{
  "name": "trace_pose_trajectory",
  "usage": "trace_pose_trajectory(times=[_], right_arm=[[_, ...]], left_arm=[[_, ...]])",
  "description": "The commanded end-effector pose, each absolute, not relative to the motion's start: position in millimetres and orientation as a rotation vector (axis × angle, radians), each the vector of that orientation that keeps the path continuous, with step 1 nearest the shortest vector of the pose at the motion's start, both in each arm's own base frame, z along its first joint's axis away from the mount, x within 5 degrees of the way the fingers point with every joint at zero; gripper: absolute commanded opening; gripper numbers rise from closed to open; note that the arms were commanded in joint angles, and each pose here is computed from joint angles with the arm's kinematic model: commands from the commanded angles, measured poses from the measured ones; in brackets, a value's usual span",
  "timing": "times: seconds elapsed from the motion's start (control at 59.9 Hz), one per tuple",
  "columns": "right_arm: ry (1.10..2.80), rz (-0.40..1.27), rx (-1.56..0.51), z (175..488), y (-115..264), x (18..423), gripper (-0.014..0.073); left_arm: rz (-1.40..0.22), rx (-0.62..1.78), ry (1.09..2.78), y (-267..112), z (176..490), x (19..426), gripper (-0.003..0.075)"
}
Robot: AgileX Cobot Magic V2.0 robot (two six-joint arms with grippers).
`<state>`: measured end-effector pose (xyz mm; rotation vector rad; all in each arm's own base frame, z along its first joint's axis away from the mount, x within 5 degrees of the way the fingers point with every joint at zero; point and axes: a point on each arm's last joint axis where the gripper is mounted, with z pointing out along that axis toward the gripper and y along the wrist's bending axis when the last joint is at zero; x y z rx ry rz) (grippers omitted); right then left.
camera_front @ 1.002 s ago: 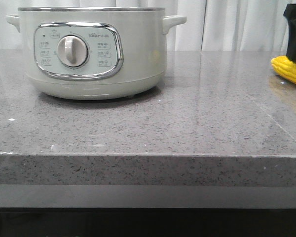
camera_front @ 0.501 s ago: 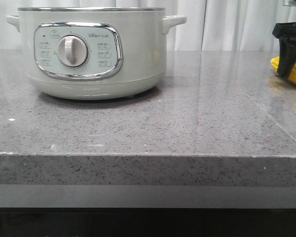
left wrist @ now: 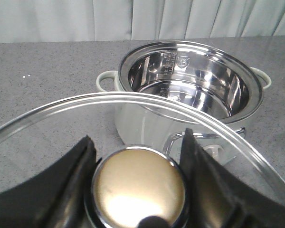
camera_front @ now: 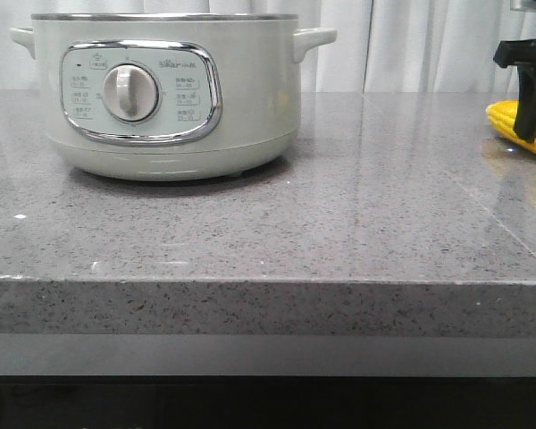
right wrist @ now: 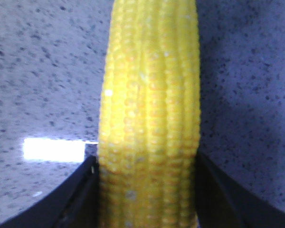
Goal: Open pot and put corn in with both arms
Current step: 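Lift the corn with the right gripper and carry it over the pot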
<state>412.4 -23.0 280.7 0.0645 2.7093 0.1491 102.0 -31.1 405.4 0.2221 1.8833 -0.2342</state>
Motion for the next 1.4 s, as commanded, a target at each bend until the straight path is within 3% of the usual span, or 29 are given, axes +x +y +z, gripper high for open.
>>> trace_pose_trajectory(times=[0.0, 0.25, 0.551, 0.801, 1.002, 1.385], right_arm=[[2.527, 0.184, 0.013, 344.9, -14.0, 400.5, 0.0296], [2.307, 0.304, -0.235, 431.5, 45.2, 380.9, 0.0296], [2.083, 0.429, -0.471, 474.1, 131.7, 357.0, 0.0296], [1.973, 0.522, -0.584, 471.7, 191.3, 347.4, 0.0296], [1.970, 0.569, -0.653, 452.4, 229.2, 349.2, 0.0296], [2.105, 0.557, -0.726, 402.8, 255.0, 368.9, 0.0316]], left_arm=[[-0.259, 0.202, 1.703, -30.8, 429.6, 100.8, 0.0189], [-0.259, 0.202, 1.703, -30.8, 429.6, 100.8, 0.0189], [-0.259, 0.202, 1.703, -30.8, 429.6, 100.8, 0.0189], [-0.259, 0.202, 1.703, -30.8, 429.6, 100.8, 0.0189], [-0.259, 0.202, 1.703, -30.8, 429.6, 100.8, 0.0189], [-0.259, 0.202, 1.703, -30.8, 429.6, 100.8, 0.0189]])
